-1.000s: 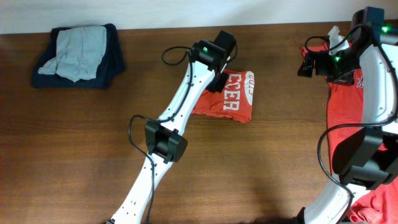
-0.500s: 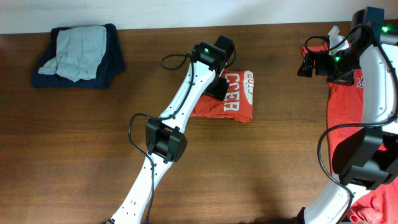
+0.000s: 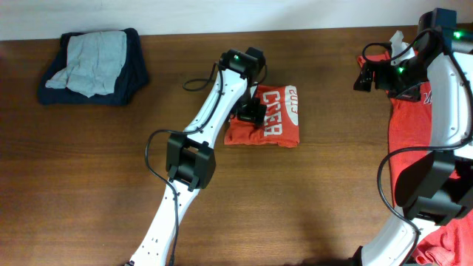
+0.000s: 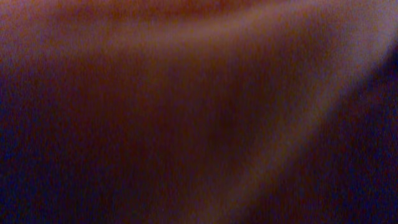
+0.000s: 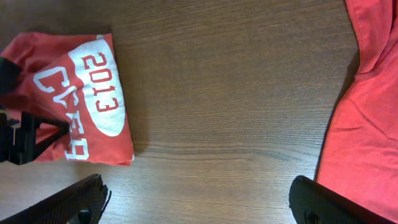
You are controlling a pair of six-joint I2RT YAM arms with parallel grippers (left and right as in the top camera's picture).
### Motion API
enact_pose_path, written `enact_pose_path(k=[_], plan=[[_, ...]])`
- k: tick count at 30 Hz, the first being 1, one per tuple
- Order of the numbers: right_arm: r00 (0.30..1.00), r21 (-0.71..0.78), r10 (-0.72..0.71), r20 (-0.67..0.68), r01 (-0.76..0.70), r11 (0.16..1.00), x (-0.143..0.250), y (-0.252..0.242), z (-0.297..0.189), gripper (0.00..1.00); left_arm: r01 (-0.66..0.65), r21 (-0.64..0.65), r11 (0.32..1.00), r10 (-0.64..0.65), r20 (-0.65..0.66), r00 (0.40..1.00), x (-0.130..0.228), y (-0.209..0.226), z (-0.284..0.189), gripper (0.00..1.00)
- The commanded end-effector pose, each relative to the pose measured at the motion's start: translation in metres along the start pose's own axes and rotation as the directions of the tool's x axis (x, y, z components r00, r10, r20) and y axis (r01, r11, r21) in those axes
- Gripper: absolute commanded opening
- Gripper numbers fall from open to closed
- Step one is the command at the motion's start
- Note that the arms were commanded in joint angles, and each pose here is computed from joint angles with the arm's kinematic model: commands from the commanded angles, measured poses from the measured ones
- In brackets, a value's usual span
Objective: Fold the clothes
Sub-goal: 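Lift the bundle with the left gripper and carry it leftward, then place the bundle on the dark garment pile at top-left with the left gripper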
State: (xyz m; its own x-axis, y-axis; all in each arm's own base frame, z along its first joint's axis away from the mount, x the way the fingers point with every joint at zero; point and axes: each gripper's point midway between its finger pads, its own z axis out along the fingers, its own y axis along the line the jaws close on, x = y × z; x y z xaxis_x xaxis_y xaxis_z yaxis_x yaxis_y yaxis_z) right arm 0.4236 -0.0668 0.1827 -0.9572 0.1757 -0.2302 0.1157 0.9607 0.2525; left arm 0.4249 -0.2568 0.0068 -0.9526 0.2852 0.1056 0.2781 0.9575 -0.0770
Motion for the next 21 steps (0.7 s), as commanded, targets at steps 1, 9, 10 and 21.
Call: enact_pose_path(k=[1,9,10,21], plan=[[0.999,0.009,-0.018,0.036,0.017,1.0,-0.004,0.002,-0.013,0.99,-0.027,0.022,0.999,0.029,-0.126,0.992,0.021,-0.005,0.031,0.8],[0.999,0.009,-0.017,0.036,0.017,1.0,-0.004,0.002,-0.013,0.99,-0.025,0.018,1.0,0.027,-0.132,0.991,0.02,-0.001,0.038,0.0],[0.999,0.009,-0.018,0.036,0.017,1.0,-0.004,0.002,-0.013,0.99,-0.029,0.017,0.999,0.031,-0.125,0.992,0.019,0.0,0.038,0.01],[0.999,0.009,-0.017,0.036,0.017,1.0,-0.004,0.002,-0.013,0.99,0.019,-0.109,0.994,0.005,0.219,0.976,-0.035,0.049,-0.06,0.0]])
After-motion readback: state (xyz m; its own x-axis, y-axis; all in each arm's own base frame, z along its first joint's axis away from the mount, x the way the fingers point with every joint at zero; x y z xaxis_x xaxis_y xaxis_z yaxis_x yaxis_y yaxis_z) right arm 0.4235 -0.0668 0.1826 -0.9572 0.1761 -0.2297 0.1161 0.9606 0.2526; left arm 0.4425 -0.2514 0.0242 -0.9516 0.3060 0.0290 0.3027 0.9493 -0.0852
